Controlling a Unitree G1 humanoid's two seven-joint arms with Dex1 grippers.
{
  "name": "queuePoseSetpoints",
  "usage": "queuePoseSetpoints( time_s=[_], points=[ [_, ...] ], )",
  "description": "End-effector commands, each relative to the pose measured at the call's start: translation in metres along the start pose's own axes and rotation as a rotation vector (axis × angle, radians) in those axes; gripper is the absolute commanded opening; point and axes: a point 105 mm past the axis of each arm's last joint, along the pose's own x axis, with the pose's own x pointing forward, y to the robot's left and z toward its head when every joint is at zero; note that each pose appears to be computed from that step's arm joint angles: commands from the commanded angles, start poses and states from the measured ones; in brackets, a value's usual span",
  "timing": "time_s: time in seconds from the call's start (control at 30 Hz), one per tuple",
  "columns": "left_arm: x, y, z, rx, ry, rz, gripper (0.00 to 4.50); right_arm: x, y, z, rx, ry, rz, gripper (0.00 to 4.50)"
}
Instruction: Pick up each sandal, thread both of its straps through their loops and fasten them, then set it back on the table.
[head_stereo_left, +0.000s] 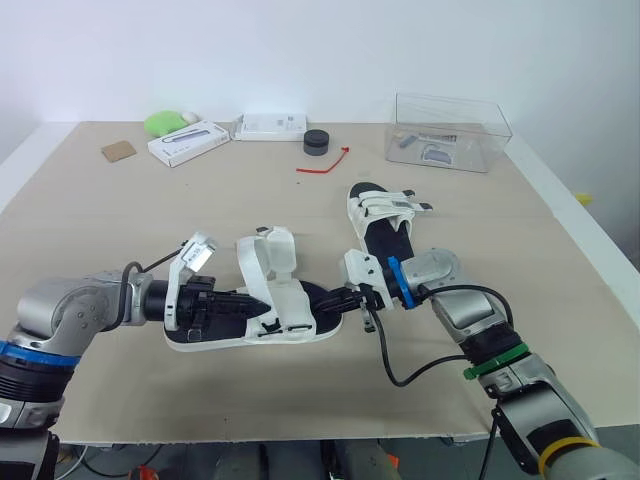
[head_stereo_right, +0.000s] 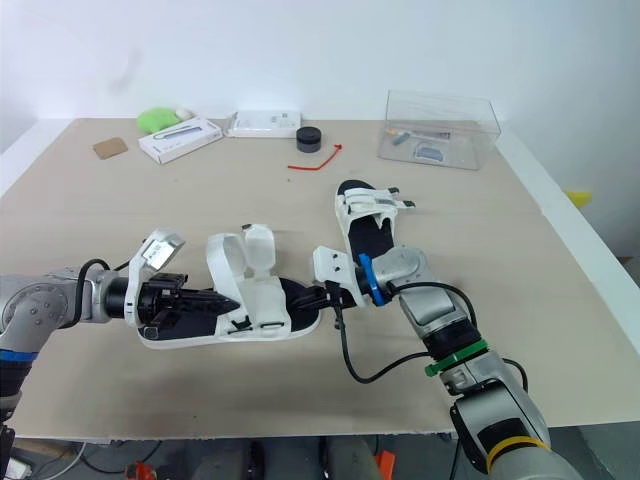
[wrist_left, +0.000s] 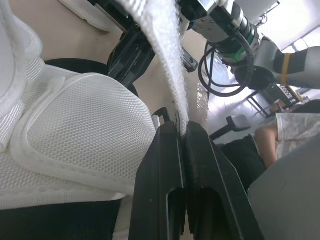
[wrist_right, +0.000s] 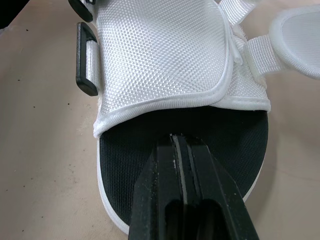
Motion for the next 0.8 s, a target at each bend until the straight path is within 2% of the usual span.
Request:
queuePoseSetpoints(
  time_s=[0.03, 0.8],
  points=[
    [-0.003, 0.000, 0.003, 0.013, 0.025, -0.002, 0.06, -0.007, -0.002, -0.004, 0.001, 0.031, -0.029, 0.00],
    [-0.003, -0.011, 0.014, 0.025, 0.006, -0.048, 0.06, -0.004, -0.002, -0.005, -0.005, 0.036, -0.023, 0.00]
  ],
)
